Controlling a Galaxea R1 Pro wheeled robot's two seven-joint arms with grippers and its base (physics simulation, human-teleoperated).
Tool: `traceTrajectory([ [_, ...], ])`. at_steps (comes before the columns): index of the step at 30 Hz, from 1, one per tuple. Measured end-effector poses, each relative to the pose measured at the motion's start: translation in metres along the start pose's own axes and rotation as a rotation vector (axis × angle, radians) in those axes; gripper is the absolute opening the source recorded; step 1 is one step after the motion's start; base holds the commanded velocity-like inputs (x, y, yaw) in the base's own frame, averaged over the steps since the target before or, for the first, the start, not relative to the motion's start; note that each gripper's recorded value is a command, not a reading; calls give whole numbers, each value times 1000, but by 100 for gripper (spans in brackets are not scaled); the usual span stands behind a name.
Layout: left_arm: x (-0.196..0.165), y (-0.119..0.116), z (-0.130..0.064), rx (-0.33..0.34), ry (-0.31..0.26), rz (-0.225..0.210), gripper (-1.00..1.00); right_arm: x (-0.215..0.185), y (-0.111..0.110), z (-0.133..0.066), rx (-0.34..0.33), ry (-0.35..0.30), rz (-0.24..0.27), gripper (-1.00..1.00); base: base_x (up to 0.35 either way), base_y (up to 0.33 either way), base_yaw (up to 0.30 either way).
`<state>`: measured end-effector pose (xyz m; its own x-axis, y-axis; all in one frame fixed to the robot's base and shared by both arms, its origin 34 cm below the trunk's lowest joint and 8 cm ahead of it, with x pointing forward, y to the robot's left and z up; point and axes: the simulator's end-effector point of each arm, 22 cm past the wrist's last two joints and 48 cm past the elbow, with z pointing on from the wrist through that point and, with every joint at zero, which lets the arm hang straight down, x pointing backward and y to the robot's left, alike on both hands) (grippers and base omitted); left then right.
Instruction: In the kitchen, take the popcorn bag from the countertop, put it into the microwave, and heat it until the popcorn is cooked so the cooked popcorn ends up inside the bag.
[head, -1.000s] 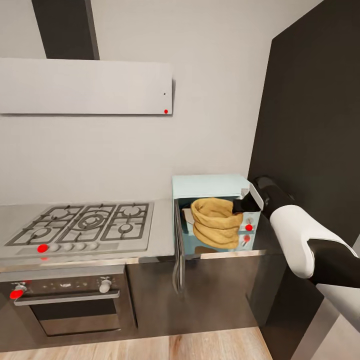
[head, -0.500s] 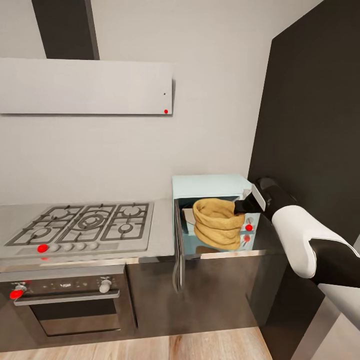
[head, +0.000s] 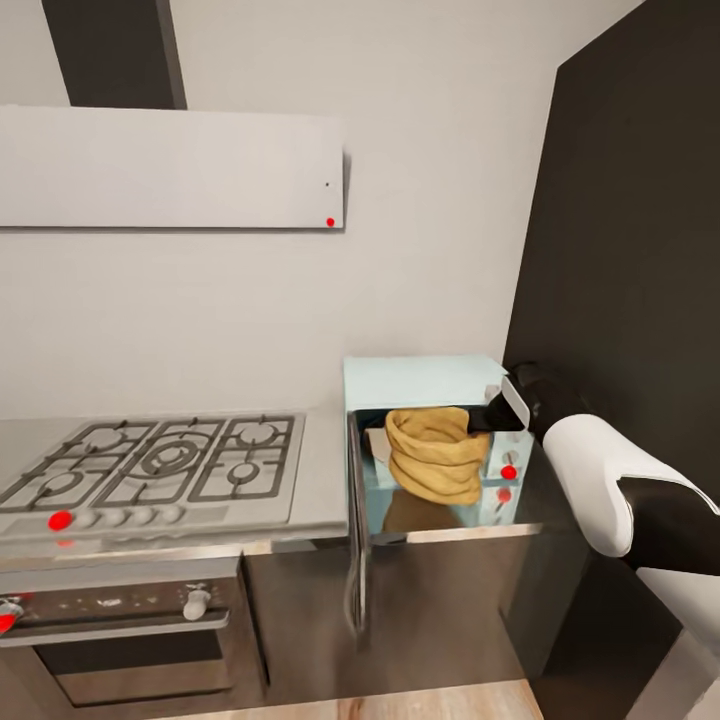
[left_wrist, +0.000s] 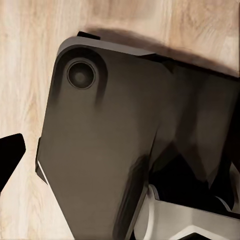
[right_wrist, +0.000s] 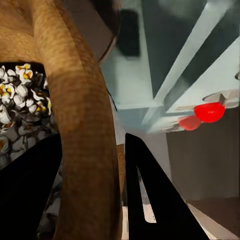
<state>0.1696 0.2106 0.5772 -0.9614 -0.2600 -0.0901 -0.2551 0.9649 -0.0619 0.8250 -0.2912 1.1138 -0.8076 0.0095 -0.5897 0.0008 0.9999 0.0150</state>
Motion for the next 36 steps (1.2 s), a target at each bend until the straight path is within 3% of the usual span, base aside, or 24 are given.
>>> traceTrajectory([
  [6, 0, 0, 0, 0, 0, 0, 100, 7, -1, 4, 0, 19, 1, -100, 258, 0, 0],
  [32, 0, 0, 0, 0, 1, 0, 100, 10, -1, 7, 1, 27, -6, -100, 51, 0, 0],
  [36, 0, 0, 0, 0, 0, 0, 100, 15, 6, 19, -27, 7, 0, -100, 0, 0, 0],
])
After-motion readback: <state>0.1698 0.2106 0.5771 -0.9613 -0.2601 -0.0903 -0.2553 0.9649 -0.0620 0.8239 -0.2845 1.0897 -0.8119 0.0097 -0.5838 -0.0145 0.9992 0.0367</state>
